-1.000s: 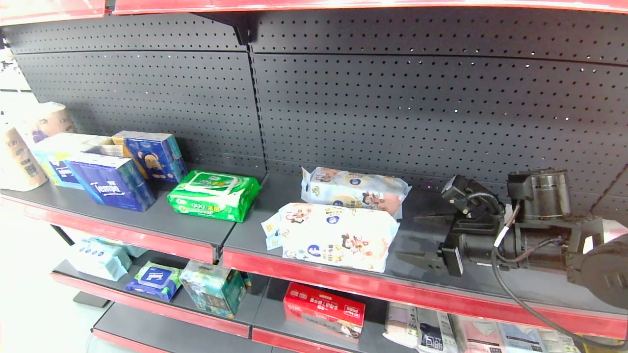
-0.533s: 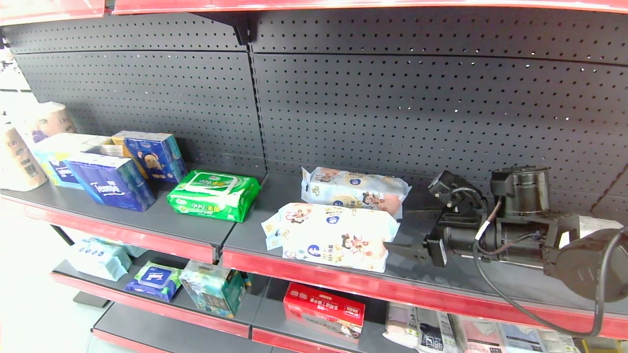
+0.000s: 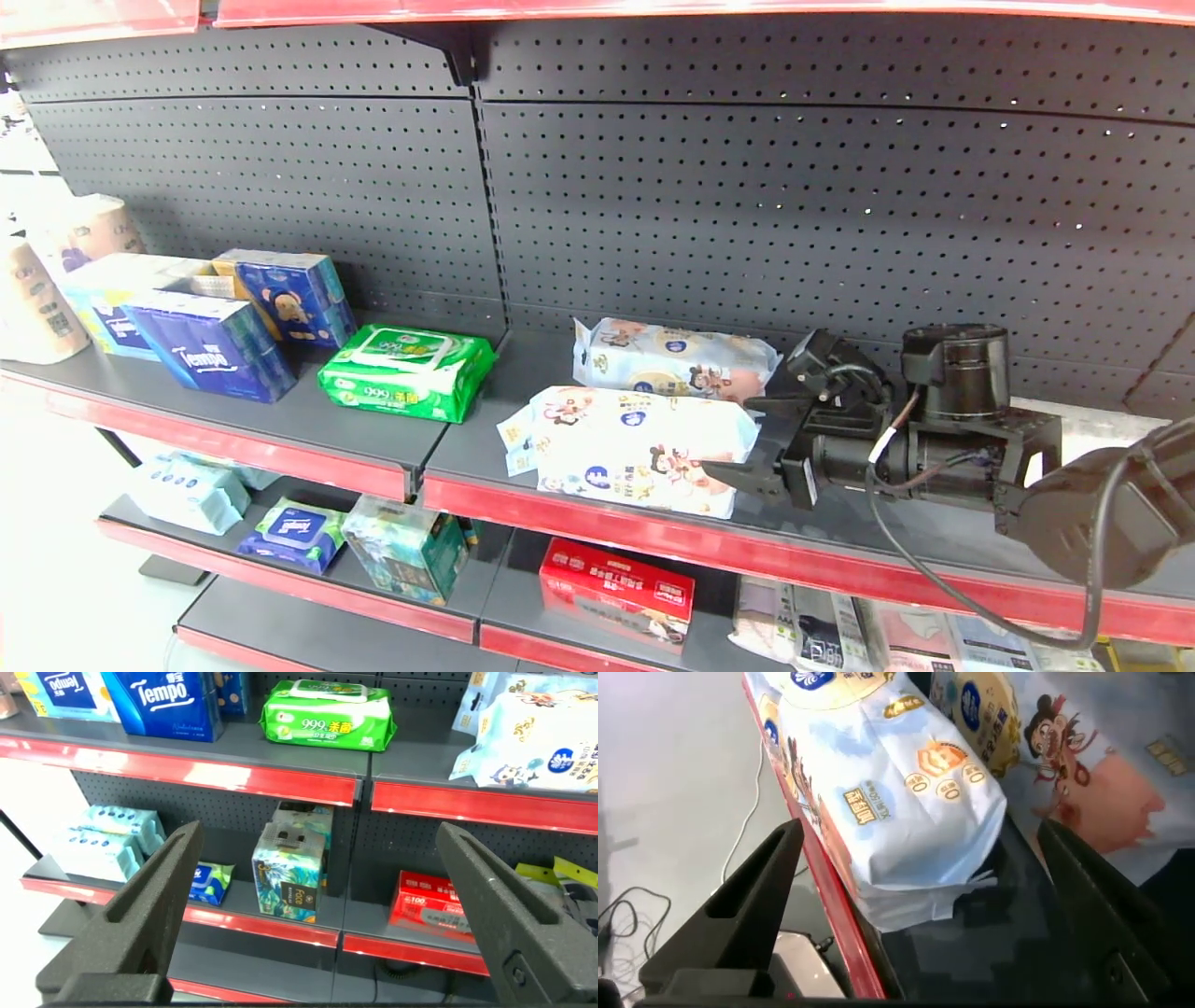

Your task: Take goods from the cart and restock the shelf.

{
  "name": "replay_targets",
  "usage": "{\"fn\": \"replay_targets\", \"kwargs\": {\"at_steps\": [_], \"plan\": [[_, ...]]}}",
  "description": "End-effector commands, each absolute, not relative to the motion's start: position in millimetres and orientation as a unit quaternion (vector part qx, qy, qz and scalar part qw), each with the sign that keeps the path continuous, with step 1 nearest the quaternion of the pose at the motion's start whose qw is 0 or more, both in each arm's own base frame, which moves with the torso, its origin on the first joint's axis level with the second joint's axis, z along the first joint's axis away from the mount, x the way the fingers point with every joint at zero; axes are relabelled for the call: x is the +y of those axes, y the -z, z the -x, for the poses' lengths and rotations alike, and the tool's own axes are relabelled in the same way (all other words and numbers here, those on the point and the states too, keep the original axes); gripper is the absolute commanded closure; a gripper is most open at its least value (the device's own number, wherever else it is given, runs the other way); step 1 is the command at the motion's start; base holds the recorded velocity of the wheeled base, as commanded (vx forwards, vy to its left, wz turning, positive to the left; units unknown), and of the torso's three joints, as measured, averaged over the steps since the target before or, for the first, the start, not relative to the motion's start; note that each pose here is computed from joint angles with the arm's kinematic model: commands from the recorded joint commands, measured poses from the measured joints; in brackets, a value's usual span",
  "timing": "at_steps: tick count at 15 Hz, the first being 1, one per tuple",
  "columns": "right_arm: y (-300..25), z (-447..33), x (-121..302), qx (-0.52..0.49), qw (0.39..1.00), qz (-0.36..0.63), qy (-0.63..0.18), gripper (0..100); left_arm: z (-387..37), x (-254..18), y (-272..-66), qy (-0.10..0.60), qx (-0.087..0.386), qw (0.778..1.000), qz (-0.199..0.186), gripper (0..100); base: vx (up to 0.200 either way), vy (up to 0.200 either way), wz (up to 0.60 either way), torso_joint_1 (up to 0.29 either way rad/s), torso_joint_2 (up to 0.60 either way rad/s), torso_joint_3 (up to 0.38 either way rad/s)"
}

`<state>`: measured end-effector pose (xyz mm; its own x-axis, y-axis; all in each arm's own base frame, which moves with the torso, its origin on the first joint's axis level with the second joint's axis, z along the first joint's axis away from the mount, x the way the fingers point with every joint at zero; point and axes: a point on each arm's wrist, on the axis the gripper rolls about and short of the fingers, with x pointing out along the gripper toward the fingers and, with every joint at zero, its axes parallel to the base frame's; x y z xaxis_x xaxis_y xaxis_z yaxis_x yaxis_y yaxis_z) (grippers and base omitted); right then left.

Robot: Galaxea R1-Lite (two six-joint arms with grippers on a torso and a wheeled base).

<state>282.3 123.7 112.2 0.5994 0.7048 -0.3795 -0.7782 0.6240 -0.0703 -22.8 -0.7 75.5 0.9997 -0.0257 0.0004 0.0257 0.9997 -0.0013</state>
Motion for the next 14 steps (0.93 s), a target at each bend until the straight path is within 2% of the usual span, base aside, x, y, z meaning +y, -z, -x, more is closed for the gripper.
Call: {"fn": "replay_targets", "kwargs": {"at_steps": [1, 14], "plan": [[-102, -286, 127, 0.171, 0.884, 0.115, -0.42, 0, 23, -1, -75, 0.012, 0.0, 1.0, 0.001, 0, 0.0, 0.0, 0.0, 0.0, 0.0, 0.0], [-93, -299, 137, 0.161, 0.884, 0.116, -0.424, 0, 23, -1, -75, 0.013, 0.0, 1.0, 0.001, 0, 0.0, 0.0, 0.0, 0.0, 0.0, 0.0]]}}
